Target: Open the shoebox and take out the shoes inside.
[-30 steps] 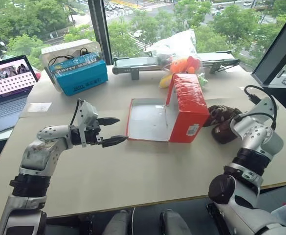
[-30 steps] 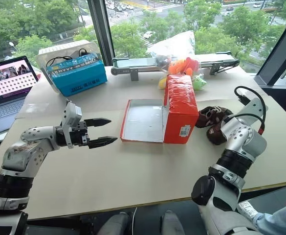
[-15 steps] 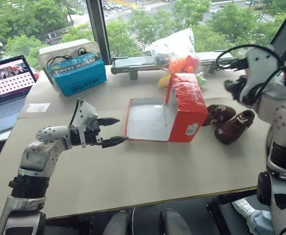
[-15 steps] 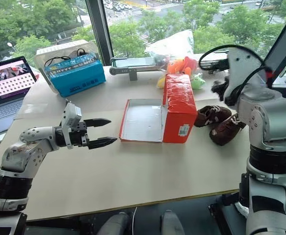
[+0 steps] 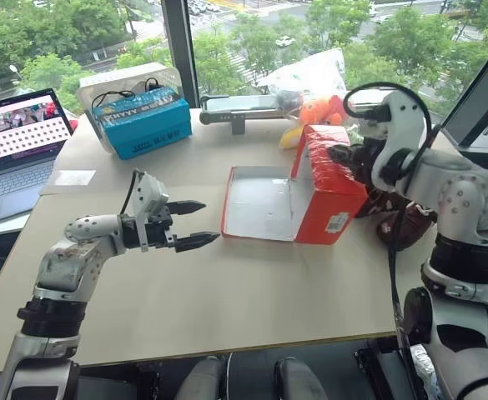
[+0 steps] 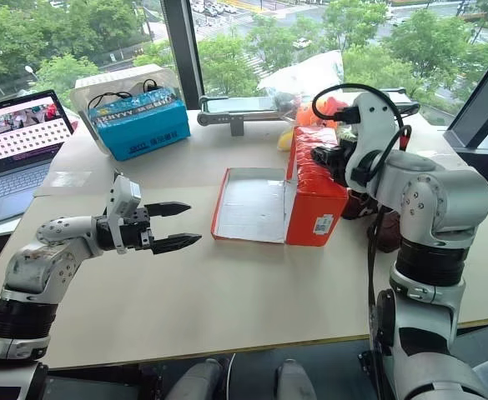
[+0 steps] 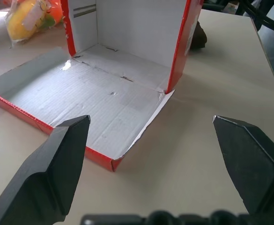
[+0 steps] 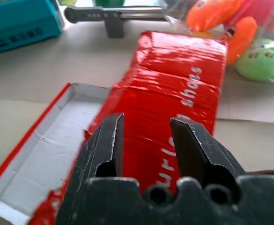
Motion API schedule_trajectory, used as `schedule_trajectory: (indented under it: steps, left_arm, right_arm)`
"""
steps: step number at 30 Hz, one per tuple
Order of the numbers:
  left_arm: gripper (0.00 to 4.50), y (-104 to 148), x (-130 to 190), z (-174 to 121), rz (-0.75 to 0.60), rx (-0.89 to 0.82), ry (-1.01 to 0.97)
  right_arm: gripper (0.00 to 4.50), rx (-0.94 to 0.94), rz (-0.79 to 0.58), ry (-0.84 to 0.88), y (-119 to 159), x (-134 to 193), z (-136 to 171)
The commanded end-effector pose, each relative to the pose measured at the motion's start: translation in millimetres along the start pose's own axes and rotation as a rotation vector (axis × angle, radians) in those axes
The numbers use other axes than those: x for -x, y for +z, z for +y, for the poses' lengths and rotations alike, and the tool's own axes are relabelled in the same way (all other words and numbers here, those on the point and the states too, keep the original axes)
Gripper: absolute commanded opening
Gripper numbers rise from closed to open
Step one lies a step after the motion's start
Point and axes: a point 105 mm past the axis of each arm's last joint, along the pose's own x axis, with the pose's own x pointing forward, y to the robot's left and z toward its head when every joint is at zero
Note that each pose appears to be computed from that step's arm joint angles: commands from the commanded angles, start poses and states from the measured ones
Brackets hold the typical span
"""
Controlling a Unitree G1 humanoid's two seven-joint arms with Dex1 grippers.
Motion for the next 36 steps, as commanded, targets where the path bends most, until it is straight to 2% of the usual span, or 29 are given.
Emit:
schedule_trajectory:
  steps: [1,7,13,15,21,24,36]
  left_arm:
    - [4.50,12,3,0,-0.024,-0.045,0.006]
    - [4.50,13,3,1,-0.025,-0.049,0.006]
    - [4.50,13,3,1,-0.022,-0.049,0.006]
    - [4.50,14,3,2,-0.022,-0.050,0.006]
    - [4.50,14,3,2,-0.021,-0.053,0.003]
    - [4.50,15,3,2,-0.020,-0.054,0.003]
    - [4.50,21,10,4,-0.033,-0.069,0.033]
  right_arm:
    - [1.97,0.018,-0.004,-0.073,-7,4,-21]
    - [1.97,-0.023,0.124,-0.161,-61,6,-50]
    - [1.97,-0.075,0.145,-0.156,-83,0,-51]
    - [1.97,-0.087,0.141,-0.119,-87,-10,-44]
    - [1.97,-0.088,0.144,-0.063,-92,-35,-28]
    - [1.97,-0.075,0.123,-0.038,-82,-47,-20]
    - [1.97,-0.023,0.064,-0.033,-63,-56,-12]
